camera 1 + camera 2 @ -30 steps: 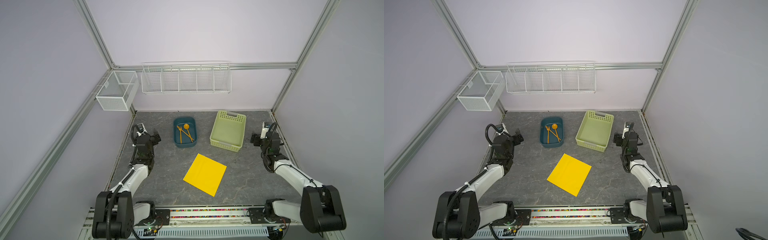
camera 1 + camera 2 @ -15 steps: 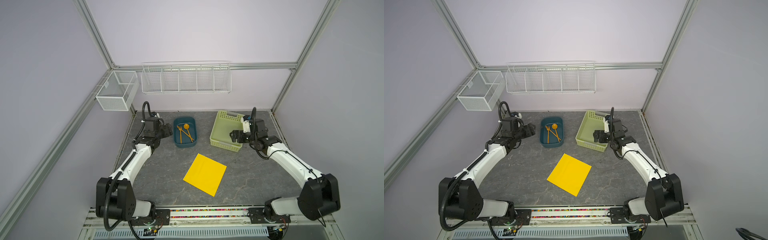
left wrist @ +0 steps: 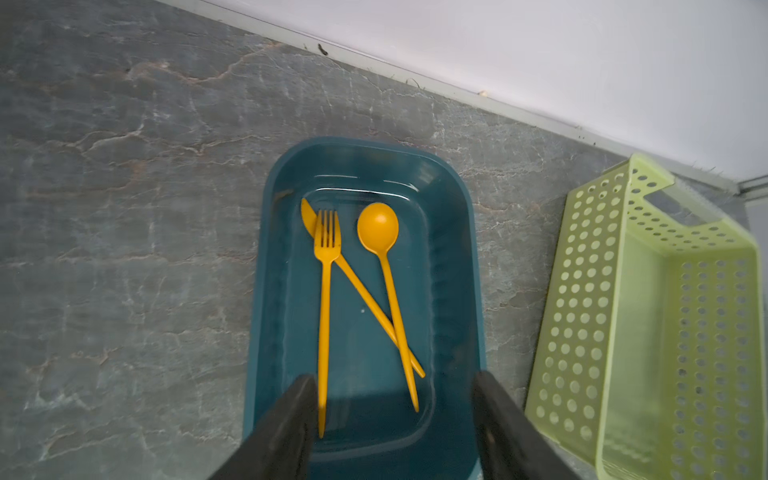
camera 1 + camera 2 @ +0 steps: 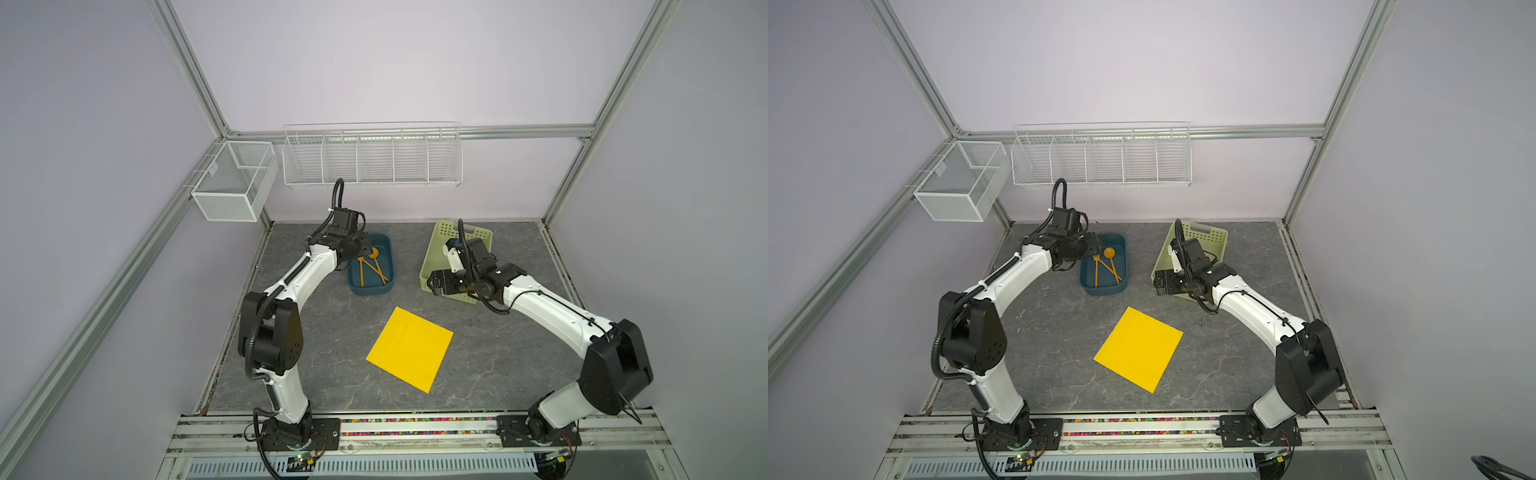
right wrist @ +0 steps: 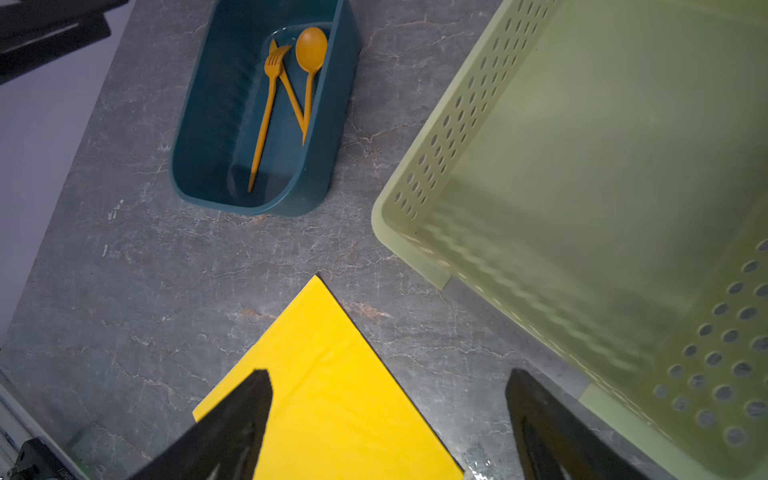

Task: Place the utensils on the paper napkin and roll it up
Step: 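Move the left gripper over the teal tray while the right gripper moves toward the napkin, then lower the left gripper and close it on the yellow spoon handle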

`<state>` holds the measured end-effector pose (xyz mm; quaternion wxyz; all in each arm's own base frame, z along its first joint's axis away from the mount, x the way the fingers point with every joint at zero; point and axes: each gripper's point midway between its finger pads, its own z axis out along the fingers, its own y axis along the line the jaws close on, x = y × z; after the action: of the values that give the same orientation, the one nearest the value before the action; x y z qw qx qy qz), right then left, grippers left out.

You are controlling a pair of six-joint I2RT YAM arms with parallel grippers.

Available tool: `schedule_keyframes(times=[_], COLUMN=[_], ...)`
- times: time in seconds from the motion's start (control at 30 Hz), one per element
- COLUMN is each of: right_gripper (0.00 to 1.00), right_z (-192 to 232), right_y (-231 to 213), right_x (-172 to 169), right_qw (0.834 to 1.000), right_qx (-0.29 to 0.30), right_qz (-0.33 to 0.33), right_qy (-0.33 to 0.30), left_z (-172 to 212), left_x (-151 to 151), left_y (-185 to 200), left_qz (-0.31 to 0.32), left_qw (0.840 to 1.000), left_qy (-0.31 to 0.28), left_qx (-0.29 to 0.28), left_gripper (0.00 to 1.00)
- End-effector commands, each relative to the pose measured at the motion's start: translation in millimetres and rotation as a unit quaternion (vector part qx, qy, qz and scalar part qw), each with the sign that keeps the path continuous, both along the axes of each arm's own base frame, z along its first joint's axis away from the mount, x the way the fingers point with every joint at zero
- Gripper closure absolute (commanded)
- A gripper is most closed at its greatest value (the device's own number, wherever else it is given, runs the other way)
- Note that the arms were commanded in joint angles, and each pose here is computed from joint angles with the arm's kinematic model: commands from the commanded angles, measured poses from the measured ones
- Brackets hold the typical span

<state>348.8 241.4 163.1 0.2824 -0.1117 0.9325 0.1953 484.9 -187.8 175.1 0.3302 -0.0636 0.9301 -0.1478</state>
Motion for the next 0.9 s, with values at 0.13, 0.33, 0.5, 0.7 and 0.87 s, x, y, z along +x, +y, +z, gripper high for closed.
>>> schedule_keyframes(times=[0.13,0.33,0.5,0.7,0.87], right_gripper=[0.09,0.09,0.09,0.1,0.09], right_z=[-1.3,-3.7,-7.2,-11.8,-19.7], right_y=[-4.1,-9.4,-10.1,-9.8,-12.3], right_x=[1.0,1.5,-0.9,-1.8,-1.4], right_qw=[1.0,0.999,0.999,0.999,0.998], right_qx=[-0.015,-0.035,-0.038,-0.039,-0.054], right_qz=[-0.017,-0.017,-0.014,-0.011,-0.009], right_qy=[0.009,0.008,0.011,0.016,0.021], left_z=[-38.5,-63.5,-80.0,-97.6,-114.5], left_x=[7.2,12.7,16.6,21.3,24.0], left_y=[2.7,-12.8,-26.1,-31.9,-35.9], left_qz=[0.075,0.078,0.072,0.08,0.082], left_qw=[0.992,0.99,0.988,0.986,0.984], left_qy=[0.094,0.112,0.126,0.137,0.15], left_qx=[0.038,0.042,0.044,0.051,0.051], left_gripper=[0.45,0.5,0.6,0.69,0.72])
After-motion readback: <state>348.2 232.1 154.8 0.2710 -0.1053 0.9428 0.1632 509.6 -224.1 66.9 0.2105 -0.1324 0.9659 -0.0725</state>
